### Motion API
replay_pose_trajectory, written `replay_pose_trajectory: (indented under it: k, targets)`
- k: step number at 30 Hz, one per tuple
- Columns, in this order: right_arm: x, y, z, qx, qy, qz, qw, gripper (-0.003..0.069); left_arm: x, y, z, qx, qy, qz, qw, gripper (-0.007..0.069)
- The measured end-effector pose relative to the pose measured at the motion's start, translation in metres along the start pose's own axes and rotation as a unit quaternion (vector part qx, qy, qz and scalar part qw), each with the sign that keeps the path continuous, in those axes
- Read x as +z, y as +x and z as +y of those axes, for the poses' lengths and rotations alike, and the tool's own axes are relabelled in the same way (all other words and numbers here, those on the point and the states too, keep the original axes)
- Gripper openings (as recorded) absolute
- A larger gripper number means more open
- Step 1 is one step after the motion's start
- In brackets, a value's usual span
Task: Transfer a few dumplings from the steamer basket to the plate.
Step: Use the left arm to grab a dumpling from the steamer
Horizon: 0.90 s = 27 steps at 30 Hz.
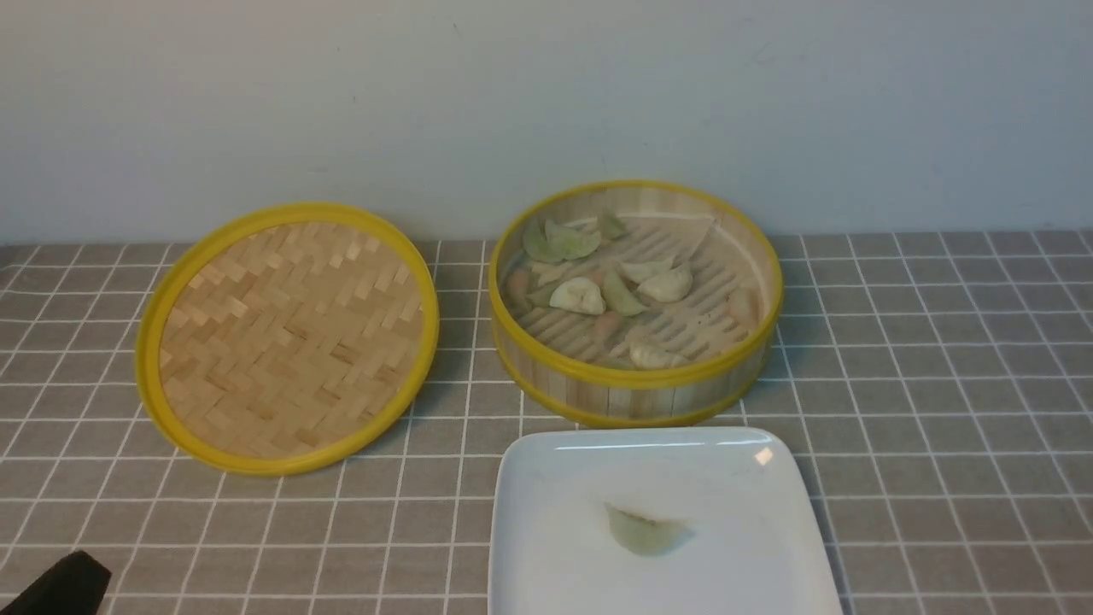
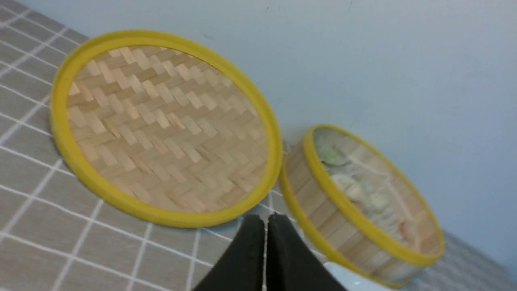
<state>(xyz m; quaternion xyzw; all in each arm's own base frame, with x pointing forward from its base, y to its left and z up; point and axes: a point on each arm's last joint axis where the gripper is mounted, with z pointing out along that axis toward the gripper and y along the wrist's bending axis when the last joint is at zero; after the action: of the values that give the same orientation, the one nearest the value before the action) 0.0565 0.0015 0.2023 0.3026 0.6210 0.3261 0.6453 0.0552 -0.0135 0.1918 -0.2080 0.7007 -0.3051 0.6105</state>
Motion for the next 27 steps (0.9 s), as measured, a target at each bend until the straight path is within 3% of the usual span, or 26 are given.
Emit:
replay_pose_trajectory:
  k: [6, 9, 11, 14, 17, 21, 23, 25, 26, 27]
  targets:
    - [0.000, -0.003, 0.001, 0.003, -0.004, -0.014, 1.000, -0.0015, -0.001, -0.011, -0.002, -0.061, 0.013, -0.057, 0.996, -0.0005]
    - [-0.001, -0.011, 0.006, 0.007, -0.018, -0.048, 0.999, -0.0015, -0.005, -0.030, 0.000, -0.082, 0.017, -0.159, 0.984, -0.0005]
    - [-0.005, -0.026, 0.028, -0.007, -0.051, -0.064, 0.997, -0.0015, -0.010, -0.043, -0.007, -0.081, 0.028, -0.211, 0.974, -0.0005]
    - [-0.011, -0.057, 0.078, -0.088, -0.093, -0.068, 0.989, -0.0015, -0.016, -0.070, -0.036, -0.028, 0.048, -0.226, 0.972, -0.0005]
    - [-0.001, -0.082, 0.127, -0.193, -0.086, 0.009, 0.977, -0.0015, -0.003, -0.093, -0.071, 0.054, 0.045, -0.143, 0.987, -0.0005]
    - [0.037, -0.097, 0.162, -0.284, -0.037, 0.156, 0.945, -0.0015, 0.037, -0.108, -0.107, 0.138, 0.033, 0.040, 0.989, -0.0005]
    - [0.061, -0.101, 0.172, -0.313, -0.004, 0.235, 0.920, -0.0015, 0.068, -0.110, -0.119, 0.171, 0.028, 0.166, 0.971, -0.0005]
    - [0.085, -0.102, 0.173, -0.331, 0.029, 0.295, 0.896, -0.0015, 0.105, -0.107, -0.123, 0.186, 0.023, 0.294, 0.937, -0.0005]
    - [0.090, -0.103, 0.173, -0.333, 0.032, 0.300, 0.894, -0.0013, 0.112, -0.107, -0.124, 0.184, 0.023, 0.315, 0.931, -0.0005]
    - [0.106, -0.104, 0.172, -0.343, 0.056, 0.335, 0.876, -0.0011, 0.138, -0.104, -0.124, 0.186, 0.023, 0.383, 0.904, -0.0005]
